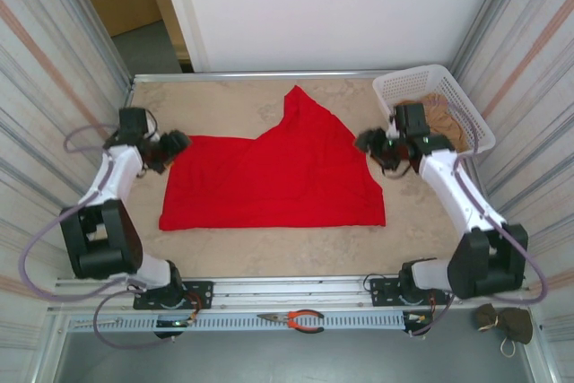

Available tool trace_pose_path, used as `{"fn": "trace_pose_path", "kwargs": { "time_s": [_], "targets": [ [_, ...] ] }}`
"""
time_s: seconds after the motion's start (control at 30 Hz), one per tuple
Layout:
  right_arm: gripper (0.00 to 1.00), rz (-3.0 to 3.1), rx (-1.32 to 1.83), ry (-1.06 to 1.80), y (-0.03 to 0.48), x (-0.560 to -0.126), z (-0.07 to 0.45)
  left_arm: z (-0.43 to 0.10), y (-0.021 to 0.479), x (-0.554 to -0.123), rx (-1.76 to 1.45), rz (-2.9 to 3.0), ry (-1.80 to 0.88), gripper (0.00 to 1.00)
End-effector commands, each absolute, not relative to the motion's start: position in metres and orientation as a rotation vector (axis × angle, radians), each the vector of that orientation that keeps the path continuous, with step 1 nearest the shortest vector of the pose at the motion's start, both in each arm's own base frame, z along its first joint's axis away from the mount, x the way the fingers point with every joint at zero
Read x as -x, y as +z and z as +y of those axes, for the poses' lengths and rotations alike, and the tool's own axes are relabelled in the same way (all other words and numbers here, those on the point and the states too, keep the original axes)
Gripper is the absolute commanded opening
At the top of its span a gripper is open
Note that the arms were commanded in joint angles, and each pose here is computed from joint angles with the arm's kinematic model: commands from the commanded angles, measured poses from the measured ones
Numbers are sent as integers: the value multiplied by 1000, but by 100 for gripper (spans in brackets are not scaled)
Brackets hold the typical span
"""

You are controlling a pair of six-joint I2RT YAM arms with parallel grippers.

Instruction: Fold the inside-out t-shirt

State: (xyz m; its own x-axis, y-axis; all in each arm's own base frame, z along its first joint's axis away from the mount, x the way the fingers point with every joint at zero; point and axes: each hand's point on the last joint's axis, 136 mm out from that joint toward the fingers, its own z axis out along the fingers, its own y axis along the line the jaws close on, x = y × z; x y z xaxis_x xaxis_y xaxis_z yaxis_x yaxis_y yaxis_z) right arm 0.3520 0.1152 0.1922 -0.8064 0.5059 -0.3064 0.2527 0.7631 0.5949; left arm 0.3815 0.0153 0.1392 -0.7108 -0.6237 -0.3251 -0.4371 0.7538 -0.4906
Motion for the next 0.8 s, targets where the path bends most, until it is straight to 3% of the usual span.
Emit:
{"fn": "trace_pose_path", "kwargs": {
  "time_s": [0.0,0.3,0.77],
  "targets": [
    [55,2543,-427,716,195,-392,131,38,125,-405,771,2564,-418,72],
    [57,2431,-171,780,204,-536,178,47,90,-472,630,2734,-230,73],
    [66,2342,53,768,136,-634,240,32,28,-462,621,2882,-285,72]
  ]
}}
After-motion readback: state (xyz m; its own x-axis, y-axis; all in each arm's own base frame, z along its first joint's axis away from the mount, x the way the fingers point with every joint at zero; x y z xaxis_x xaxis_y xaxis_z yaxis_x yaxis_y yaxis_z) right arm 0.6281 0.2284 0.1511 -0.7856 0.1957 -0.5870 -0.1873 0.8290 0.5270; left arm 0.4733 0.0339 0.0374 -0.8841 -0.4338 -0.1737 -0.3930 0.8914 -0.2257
